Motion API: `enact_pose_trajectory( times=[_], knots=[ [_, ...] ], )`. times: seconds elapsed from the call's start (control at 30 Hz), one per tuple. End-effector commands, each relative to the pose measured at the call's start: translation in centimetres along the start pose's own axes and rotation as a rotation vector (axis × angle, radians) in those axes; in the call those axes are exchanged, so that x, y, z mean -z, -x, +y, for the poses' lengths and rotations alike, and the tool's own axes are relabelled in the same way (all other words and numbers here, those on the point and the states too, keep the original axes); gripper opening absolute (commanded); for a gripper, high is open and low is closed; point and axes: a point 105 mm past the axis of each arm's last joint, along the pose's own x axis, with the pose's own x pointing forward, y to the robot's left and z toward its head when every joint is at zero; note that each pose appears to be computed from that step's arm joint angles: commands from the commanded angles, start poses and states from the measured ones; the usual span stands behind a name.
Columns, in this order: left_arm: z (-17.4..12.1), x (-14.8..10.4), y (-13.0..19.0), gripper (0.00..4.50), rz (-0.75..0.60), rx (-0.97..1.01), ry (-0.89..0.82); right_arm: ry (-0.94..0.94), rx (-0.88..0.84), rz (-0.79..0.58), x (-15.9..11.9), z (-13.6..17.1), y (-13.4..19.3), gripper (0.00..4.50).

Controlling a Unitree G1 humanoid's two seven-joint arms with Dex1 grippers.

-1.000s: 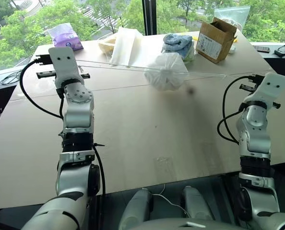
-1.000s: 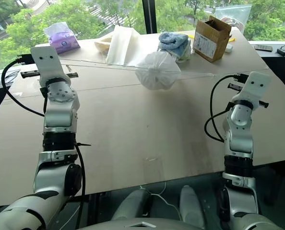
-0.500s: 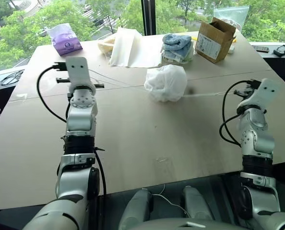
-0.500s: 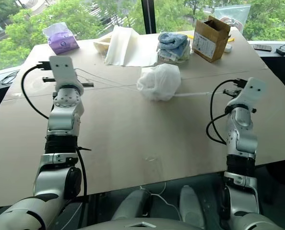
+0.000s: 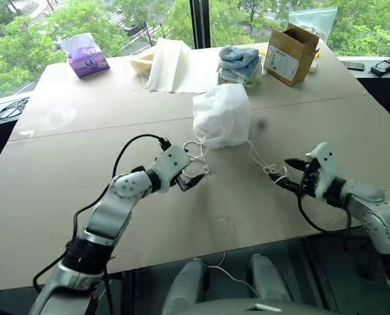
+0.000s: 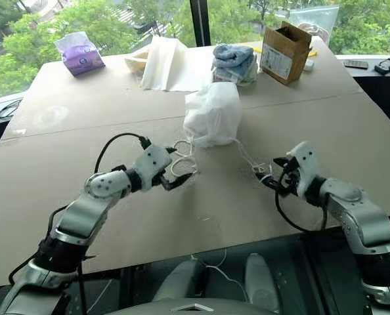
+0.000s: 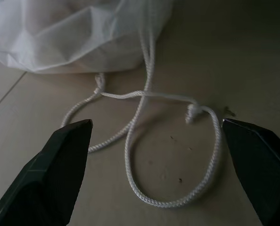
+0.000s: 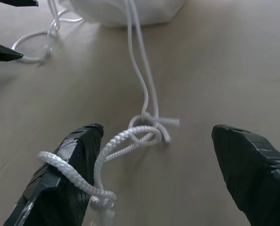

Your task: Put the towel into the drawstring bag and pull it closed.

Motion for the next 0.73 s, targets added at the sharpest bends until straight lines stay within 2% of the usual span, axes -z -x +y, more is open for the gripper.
enact_pose_trajectory(
  times=[0.03, 0.17, 0.3, 0.4, 0.57, 0.73],
  knots=[
    [-1.9, -0.2, 1.4, 4.44, -0.008, 0.062, -0.002, 0.069, -0.050, -0.032, -0.5, 0.0, 1.8, 4.06],
    [-3.8, 1.4, 3.1, 4.44, 0.006, 0.086, 0.110, 0.085, -0.063, -0.008, 1.4, -0.2, 3.5, 4.06],
    [-2.2, 2.9, 4.7, 4.44, 0.027, -0.015, 0.148, 0.071, -0.027, -0.009, 2.4, -1.4, 5.0, 4.06],
    [0.1, 3.6, 5.8, 4.44, 0.018, -0.113, 0.187, 0.083, 0.002, 0.000, 2.9, -2.3, 5.9, 4.06],
    [1.5, 2.2, 6.8, 4.44, -0.076, -0.119, 0.250, 0.091, -0.022, -0.114, 1.0, -2.5, 6.1, 4.06],
    [2.0, 2.2, 7.2, 4.44, -0.086, -0.098, 0.260, 0.121, -0.014, -0.152, -0.2, -3.5, 6.5, 4.06]
  ],
)
